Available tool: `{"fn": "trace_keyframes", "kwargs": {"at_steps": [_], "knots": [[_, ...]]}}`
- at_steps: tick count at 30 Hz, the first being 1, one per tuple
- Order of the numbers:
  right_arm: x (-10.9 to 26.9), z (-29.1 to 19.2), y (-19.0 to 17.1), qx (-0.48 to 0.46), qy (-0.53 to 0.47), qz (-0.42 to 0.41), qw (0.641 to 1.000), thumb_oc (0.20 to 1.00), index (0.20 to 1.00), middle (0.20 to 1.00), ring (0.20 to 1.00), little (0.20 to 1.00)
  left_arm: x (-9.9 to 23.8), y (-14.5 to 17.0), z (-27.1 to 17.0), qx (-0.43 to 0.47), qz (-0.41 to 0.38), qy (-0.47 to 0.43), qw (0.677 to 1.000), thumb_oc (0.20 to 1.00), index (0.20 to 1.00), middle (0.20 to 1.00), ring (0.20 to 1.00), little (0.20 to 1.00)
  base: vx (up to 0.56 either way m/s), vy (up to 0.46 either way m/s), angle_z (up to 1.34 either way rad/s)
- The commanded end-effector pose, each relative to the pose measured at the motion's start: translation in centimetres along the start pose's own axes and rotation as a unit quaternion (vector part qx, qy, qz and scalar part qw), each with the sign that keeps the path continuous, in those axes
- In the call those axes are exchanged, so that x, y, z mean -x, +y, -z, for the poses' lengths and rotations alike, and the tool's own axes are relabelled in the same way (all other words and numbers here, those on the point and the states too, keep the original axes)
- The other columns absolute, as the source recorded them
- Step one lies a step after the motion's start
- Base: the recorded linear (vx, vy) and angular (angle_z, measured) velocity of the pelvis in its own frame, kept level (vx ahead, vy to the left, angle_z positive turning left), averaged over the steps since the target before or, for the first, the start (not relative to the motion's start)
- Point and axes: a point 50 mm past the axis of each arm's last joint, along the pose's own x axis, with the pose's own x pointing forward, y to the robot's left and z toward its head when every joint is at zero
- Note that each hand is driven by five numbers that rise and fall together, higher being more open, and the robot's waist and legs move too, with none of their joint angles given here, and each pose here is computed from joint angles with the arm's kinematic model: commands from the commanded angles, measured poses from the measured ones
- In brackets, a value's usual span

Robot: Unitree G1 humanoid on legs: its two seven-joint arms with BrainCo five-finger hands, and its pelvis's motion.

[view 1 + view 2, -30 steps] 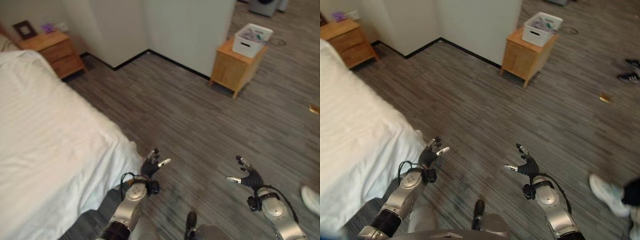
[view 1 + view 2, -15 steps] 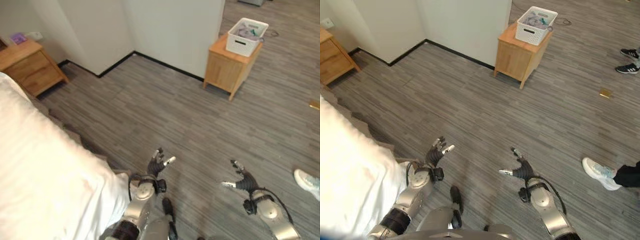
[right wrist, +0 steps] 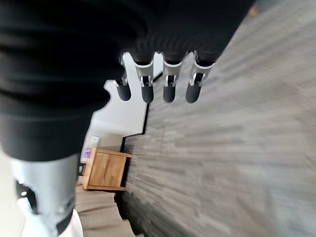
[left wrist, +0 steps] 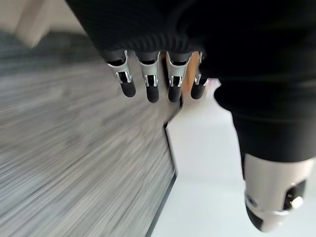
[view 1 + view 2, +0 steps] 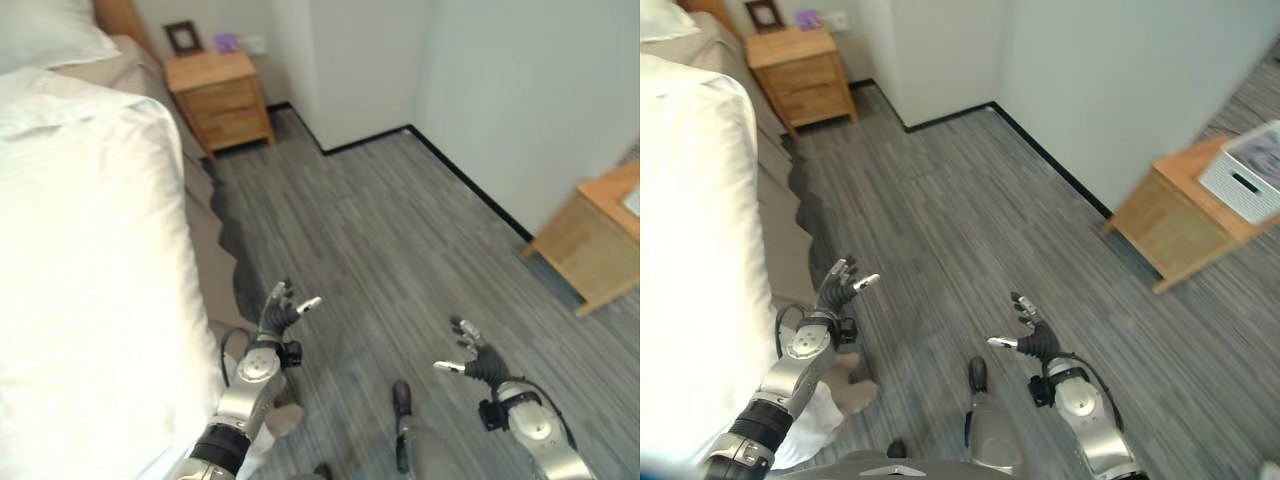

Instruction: Making the bed.

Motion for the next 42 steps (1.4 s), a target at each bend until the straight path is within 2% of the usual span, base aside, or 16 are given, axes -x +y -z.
{"fn": "trace_keyframes", "kwargs": {"at_steps": [1,7,10,18,28,36,39,42], "knots": [[-1.2,-4.0,-2.2,0.045,-0.089,0.018,0.995,1.000,1.000,1.000,1.000,1.000,-0.7,-2.4,-4.2,0.038,0.040,-0.093,0.994,1.000,1.000,1.000,1.000,1.000,0.15,-0.191,0.72],[-1.8,-4.9,-2.1,0.056,-0.101,0.017,0.993,1.000,1.000,1.000,1.000,1.000,0.2,-2.4,-3.4,0.063,0.056,-0.080,0.993,1.000,1.000,1.000,1.000,1.000,0.44,-0.078,0.12],[-2.0,-4.3,-1.4,0.081,-0.087,-0.002,0.993,1.000,1.000,1.000,1.000,1.000,1.3,-2.8,-1.3,0.051,0.072,-0.044,0.995,1.000,1.000,1.000,1.000,1.000,0.62,0.137,0.30],[-1.3,-2.1,-0.2,0.097,-0.040,-0.016,0.994,1.000,1.000,1.000,1.000,1.000,3.1,-2.6,1.0,0.031,0.091,-0.001,0.995,1.000,1.000,1.000,1.000,1.000,0.60,0.153,0.13],[-1.4,-3.1,-0.3,0.082,-0.059,0.006,0.995,1.000,1.000,1.000,1.000,1.000,2.0,-3.3,-0.4,0.013,0.108,-0.022,0.994,1.000,1.000,1.000,1.000,1.000,0.44,0.045,0.95],[-1.0,-2.8,-0.2,0.105,-0.057,-0.003,0.993,1.000,1.000,1.000,1.000,1.000,1.9,-1.3,0.5,0.002,0.069,-0.010,0.998,1.000,1.000,1.000,1.000,1.000,0.43,-0.183,0.85],[-0.8,-2.3,0.2,0.091,-0.047,-0.016,0.995,1.000,1.000,1.000,1.000,1.000,2.7,-0.8,1.4,0.017,0.060,0.001,0.998,1.000,1.000,1.000,1.000,1.000,0.37,-0.221,0.34],[-0.6,-2.6,-0.9,0.065,-0.059,0.003,0.996,1.000,1.000,1.000,1.000,1.000,2.5,-1.6,0.2,0.053,0.075,-0.020,0.996,1.000,1.000,1.000,1.000,1.000,0.10,-0.237,0.34]]}}
